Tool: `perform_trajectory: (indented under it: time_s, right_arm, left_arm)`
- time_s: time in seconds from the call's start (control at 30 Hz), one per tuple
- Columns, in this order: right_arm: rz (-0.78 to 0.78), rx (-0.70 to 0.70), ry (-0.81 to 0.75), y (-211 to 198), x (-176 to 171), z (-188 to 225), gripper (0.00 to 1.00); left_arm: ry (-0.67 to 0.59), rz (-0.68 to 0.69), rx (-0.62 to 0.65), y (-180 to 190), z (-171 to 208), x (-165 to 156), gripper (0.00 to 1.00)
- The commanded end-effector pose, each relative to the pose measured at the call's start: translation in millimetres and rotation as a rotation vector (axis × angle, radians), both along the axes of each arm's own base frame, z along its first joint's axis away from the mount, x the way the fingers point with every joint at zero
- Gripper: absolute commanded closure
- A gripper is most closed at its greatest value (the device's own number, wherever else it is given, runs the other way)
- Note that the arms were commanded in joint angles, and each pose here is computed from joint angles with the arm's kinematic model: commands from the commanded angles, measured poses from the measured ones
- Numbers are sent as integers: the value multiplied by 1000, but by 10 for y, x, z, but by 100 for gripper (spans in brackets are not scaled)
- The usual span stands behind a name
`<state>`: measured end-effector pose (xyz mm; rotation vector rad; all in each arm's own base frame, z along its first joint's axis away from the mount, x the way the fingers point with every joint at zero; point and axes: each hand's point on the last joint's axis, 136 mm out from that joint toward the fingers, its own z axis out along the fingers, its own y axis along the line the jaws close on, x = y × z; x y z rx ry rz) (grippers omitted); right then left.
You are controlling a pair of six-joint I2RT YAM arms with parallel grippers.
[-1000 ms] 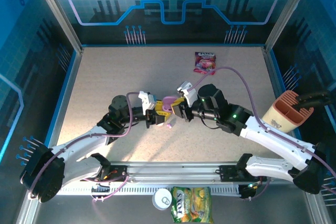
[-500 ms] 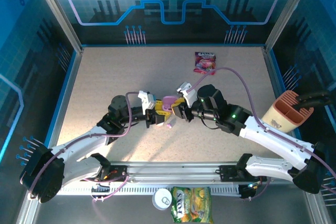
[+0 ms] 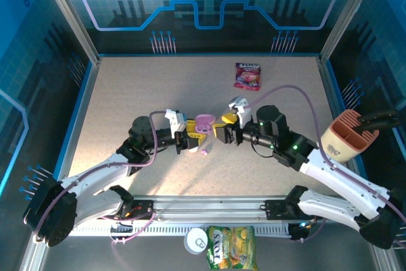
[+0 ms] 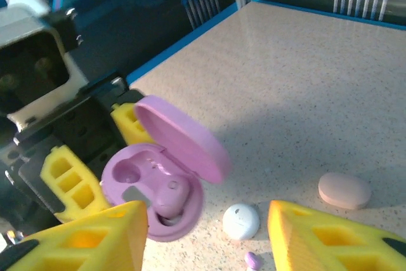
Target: Insert the wireless bluetooth earbuds into the charging case
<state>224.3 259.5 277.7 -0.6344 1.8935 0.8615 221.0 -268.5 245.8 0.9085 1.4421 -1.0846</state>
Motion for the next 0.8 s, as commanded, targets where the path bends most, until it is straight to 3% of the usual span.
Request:
perform_trajectory:
  time_s: [0.0,0.17,0.4,0.77]
  right_arm:
    - [-16,125,17,-70,31,59,43]
    - [-122,145,97,-260,195,-365,42]
    - [-289,142,438,-316,424,-1292,43]
    - [-110,-57,706,431,326,-2149,46]
  left_arm:
    - [-29,29,-39,62,83,13,69]
    - [-35,61,-68,126,115,49,69]
    - [-52,83,-104,198,219,28,69]
    - [-56,76,-107,224,272,-27,69]
